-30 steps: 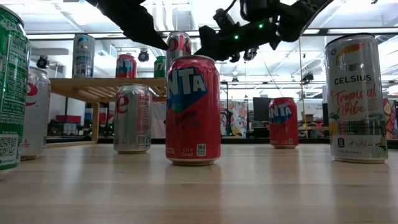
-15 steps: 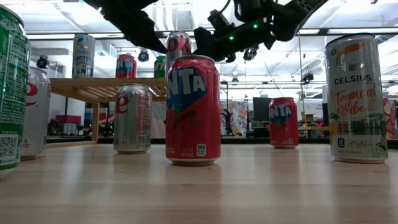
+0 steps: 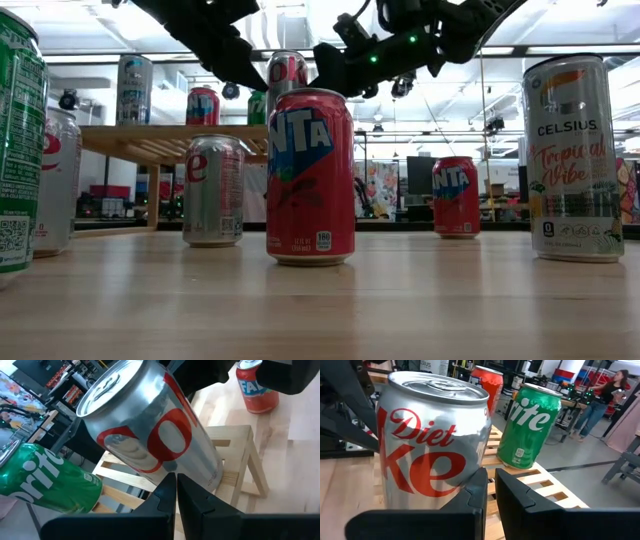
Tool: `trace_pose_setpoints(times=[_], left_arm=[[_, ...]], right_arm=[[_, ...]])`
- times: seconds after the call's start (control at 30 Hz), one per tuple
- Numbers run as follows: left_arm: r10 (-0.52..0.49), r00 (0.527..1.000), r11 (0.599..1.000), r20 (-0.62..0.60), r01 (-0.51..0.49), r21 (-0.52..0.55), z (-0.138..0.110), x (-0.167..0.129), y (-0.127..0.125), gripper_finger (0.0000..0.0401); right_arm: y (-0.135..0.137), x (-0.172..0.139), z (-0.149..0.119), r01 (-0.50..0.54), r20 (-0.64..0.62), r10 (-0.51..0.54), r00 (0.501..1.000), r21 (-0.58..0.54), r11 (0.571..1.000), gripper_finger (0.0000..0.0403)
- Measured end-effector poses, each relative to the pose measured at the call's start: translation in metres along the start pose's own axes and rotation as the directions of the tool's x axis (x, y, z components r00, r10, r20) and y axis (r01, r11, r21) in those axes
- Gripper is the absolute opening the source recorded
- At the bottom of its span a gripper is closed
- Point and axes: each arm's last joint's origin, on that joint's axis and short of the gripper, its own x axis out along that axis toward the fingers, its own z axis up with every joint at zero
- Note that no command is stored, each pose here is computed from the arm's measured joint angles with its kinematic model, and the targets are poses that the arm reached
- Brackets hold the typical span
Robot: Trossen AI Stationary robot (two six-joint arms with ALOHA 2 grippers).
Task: Place canned beverage on shelf
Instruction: Put the bottom red/silver soda can on the shelf
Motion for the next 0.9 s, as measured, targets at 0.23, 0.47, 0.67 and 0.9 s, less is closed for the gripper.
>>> trace_pose_setpoints(times=[0.23,0.47,0.67,0.9], left_arm=[[0.009,1.000,1.000,0.000,-0.009,-0.006,0.000,0.002,0.002,0.0000],[0.016,1.000,1.000,-0.004,-0.016,-0.010,0.000,0.003,0.004,0.0000],[0.028,1.000,0.999,-0.012,-0.028,-0.015,-0.001,0.006,0.007,0.0000],[0.043,0.999,0.999,-0.022,-0.043,-0.022,-0.003,0.008,0.011,0.0000]], right_arm=[[0.003,-0.001,0.000,-0.009,-0.013,0.009,1.000,-0.004,1.000,0.0027],[0.005,-0.001,0.000,-0.008,-0.015,0.008,1.000,-0.003,1.000,0.0027],[0.005,-0.002,0.000,-0.008,-0.017,0.008,1.000,-0.005,1.000,0.0027],[0.005,-0.002,-0.001,-0.010,-0.023,0.010,1.000,-0.007,1.000,0.0027]])
